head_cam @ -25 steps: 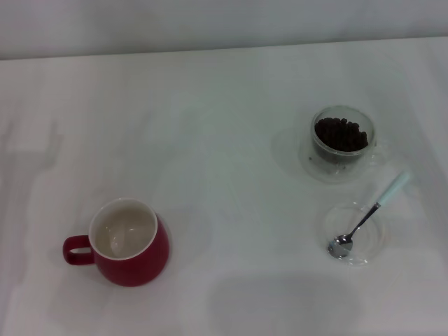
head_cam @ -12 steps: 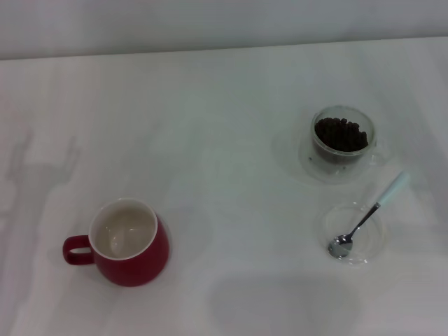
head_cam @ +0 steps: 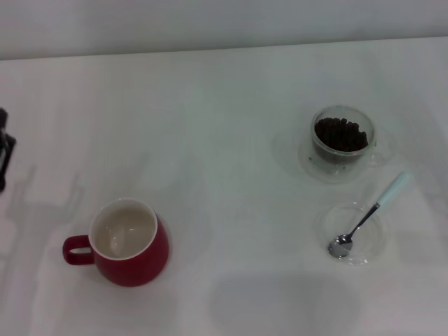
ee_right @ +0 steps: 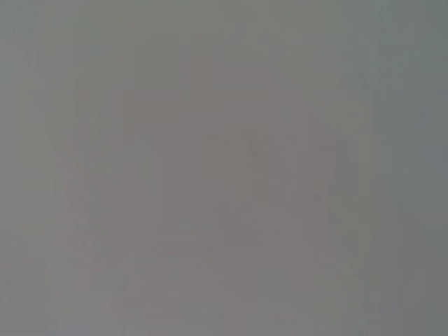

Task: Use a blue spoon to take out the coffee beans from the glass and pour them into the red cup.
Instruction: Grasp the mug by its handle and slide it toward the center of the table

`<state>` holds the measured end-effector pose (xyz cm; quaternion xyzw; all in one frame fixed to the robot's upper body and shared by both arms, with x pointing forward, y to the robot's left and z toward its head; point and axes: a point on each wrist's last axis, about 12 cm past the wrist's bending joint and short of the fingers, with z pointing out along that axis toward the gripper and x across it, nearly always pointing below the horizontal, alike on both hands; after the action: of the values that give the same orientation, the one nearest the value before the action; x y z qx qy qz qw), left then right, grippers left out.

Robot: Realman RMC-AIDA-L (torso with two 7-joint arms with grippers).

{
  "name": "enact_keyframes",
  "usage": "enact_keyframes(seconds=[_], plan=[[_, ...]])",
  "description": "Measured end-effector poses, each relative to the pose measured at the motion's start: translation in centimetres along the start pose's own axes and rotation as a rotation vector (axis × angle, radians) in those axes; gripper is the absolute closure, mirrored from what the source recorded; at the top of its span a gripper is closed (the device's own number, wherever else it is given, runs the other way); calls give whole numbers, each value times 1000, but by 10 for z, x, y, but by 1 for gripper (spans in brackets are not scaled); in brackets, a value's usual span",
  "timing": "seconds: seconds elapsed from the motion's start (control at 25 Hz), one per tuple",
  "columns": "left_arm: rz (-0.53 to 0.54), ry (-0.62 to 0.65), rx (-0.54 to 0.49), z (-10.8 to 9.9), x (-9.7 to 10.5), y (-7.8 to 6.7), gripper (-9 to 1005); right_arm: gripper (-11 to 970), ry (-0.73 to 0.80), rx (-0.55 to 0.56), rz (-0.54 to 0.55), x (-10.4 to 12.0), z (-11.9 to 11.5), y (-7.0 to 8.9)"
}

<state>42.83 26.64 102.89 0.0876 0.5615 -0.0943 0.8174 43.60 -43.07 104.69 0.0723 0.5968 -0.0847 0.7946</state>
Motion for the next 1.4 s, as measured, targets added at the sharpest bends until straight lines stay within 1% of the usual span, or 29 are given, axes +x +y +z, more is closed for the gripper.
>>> enact_keyframes(seconds=[0.04, 0.2, 0.4, 0.56, 0.64, 0.92, 1.08, 1.24, 1.4], plan=[[9, -1, 1, -3, -1, 0, 227, 102, -3, 3, 3, 0, -1, 0], [59, 8, -27, -31, -6, 1, 228, 102, -32, 6, 18, -2, -8, 3], [49, 62, -60, -64, -9, 0, 229, 102, -52, -6, 20, -4, -19, 4], [38, 109, -46, -86, -10, -7, 230, 102, -37, 7, 7, -4, -30, -2], [41, 126, -39, -92, -11, -8, 229, 102, -28, 16, 6, -4, -35, -4], [39, 211, 22, -113, -8, -18, 228, 102, 6, 35, 50, 3, -45, 3], [28, 269, 12, -124, -6, -19, 229, 102, 13, 24, 54, 4, -45, 5], [22, 353, 8, -132, 1, -21, 230, 102, 12, 24, 54, 4, -45, 5], [16, 421, 17, -132, 9, -21, 228, 102, 20, 27, 53, 5, -45, 4]])
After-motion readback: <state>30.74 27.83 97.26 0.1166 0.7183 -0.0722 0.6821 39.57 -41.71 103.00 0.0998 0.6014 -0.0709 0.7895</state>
